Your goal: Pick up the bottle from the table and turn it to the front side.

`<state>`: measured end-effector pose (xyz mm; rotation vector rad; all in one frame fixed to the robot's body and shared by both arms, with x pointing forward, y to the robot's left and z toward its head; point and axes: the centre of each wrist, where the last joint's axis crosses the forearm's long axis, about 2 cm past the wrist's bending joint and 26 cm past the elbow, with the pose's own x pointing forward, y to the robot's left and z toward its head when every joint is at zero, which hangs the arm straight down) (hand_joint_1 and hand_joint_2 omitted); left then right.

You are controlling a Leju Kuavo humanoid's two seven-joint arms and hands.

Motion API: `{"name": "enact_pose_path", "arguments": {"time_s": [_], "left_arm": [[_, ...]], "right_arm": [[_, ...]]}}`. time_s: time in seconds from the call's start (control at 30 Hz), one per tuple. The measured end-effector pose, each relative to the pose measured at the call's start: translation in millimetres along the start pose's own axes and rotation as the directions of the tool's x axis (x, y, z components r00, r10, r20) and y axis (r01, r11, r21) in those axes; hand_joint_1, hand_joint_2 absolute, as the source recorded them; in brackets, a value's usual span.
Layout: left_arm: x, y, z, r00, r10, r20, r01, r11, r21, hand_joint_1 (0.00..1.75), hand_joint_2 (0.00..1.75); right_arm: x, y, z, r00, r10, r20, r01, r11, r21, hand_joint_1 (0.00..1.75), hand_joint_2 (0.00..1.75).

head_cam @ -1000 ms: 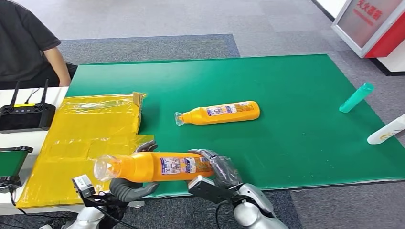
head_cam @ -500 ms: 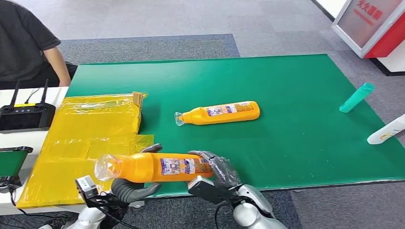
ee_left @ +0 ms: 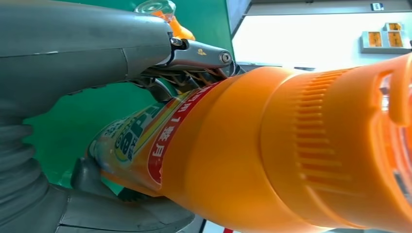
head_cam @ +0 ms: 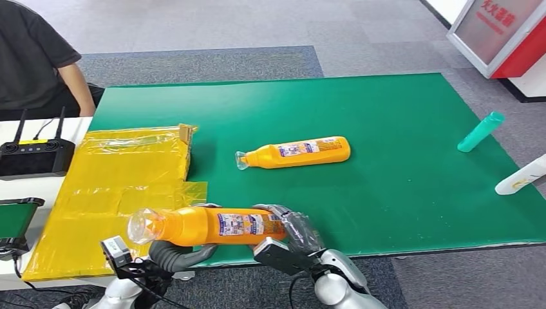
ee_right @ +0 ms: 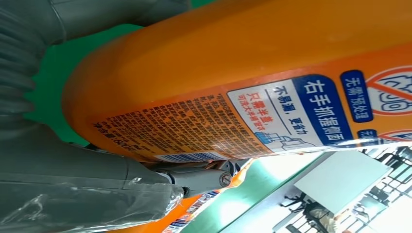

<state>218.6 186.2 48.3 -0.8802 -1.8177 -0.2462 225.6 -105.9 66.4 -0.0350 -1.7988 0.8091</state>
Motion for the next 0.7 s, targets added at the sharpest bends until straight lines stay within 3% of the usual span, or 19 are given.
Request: {"name": "enact_pose_path", "arguments": {"time_s": [0.07,0.1,0.2,0.23,0.4,0.5,0.57,0.7], "left_arm": [[0,0,0,1.0,0.0,0.0,0.0,1.0,0.0,1.75,1.75],[0,0,0,1.0,0.0,0.0,0.0,1.0,0.0,1.75,1.75],[0,0,0,1.0,-0.005,-0.001,0.005,1.0,0.002,1.75,1.75],[0,0,0,1.0,-0.009,-0.002,0.009,1.0,0.005,1.75,1.75],[3,0,0,0.999,-0.051,0.013,0.05,0.996,0.07,1.75,1.75],[12,3,-2,0.976,-0.216,-0.009,0.214,0.962,0.169,1.75,1.75],[22,7,-3,0.924,-0.381,-0.044,0.379,0.892,0.245,1.75,1.75],[42,13,-5,0.747,-0.654,-0.123,0.65,0.678,0.343,1.75,1.75]], "right_arm": [[0,0,0,1.0,0.0,0.001,0.0,1.0,-0.001,1.75,1.75],[0,0,0,1.0,0.0,0.002,0.0,1.0,-0.001,1.6,1.75],[0,0,0,1.0,-0.001,0.002,0.001,1.0,-0.003,0.29,1.75],[0,0,0,1.0,-0.001,0.002,0.001,1.0,-0.006,0.0,1.75],[0,-1,3,1.0,-0.01,-0.006,0.01,0.999,-0.043,0.0,1.75],[0,-4,9,1.0,-0.015,-0.023,0.013,0.996,-0.09,0.0,1.75],[0,-7,14,0.999,-0.021,-0.038,0.016,0.992,-0.125,0.0,1.75],[0,-14,22,0.997,-0.036,-0.064,0.024,0.983,-0.181,0.0,1.75]]}}
